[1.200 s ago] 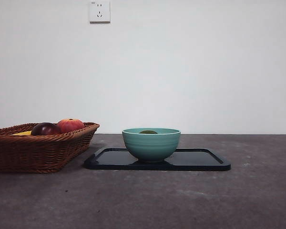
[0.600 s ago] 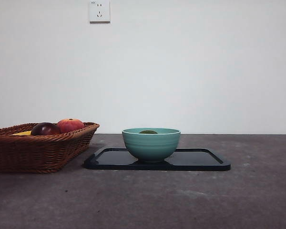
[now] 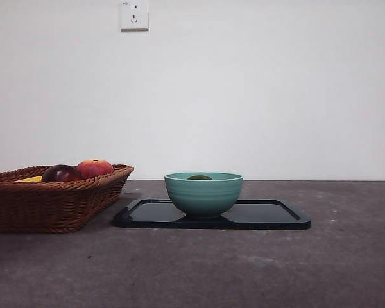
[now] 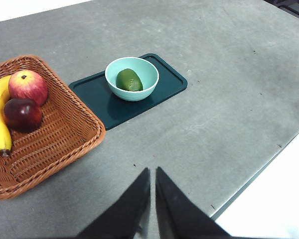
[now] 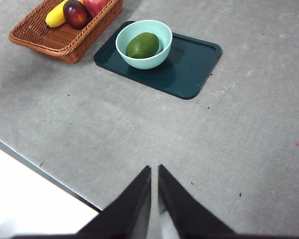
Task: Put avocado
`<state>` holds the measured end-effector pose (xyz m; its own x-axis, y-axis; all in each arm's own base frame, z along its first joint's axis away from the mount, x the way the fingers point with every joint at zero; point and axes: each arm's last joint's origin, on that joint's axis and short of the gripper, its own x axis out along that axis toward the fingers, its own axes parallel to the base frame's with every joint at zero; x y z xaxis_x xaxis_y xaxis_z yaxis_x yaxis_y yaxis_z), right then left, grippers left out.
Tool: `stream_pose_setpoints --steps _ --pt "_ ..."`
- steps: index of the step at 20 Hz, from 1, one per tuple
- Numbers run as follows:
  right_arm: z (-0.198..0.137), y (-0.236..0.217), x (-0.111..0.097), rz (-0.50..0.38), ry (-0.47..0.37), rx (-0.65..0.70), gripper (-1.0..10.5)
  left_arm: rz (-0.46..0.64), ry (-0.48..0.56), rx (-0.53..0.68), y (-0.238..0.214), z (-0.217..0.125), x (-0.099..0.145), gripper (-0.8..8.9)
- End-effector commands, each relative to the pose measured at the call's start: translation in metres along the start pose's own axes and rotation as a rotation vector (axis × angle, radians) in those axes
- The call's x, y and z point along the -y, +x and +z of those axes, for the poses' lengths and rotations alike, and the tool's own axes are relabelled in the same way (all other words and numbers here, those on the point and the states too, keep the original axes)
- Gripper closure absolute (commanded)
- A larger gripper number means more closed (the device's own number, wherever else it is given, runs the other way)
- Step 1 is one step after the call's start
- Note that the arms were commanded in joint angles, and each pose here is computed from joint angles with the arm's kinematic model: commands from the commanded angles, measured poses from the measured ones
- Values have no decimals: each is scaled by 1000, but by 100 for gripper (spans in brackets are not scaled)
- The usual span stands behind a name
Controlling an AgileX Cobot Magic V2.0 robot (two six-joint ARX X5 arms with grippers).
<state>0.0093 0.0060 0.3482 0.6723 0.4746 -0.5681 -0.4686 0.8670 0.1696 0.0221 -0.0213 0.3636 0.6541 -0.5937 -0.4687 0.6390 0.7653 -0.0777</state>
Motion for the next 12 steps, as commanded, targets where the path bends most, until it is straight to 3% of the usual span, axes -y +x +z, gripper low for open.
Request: stream_pose_setpoints --steps 1,6,8,12 --pt "2 -2 -1 10 6 18 928 30 -18 19 -1 3 -1 798" --pt "2 -2 -1 10 6 18 928 319 -106 69 1 5 -11 795" --pt "2 -2 -1 10 6 18 927 453 -49 106 11 1 -19 795" --pt "2 -2 -1 10 6 18 928 669 -82 231 53 -33 -47 795"
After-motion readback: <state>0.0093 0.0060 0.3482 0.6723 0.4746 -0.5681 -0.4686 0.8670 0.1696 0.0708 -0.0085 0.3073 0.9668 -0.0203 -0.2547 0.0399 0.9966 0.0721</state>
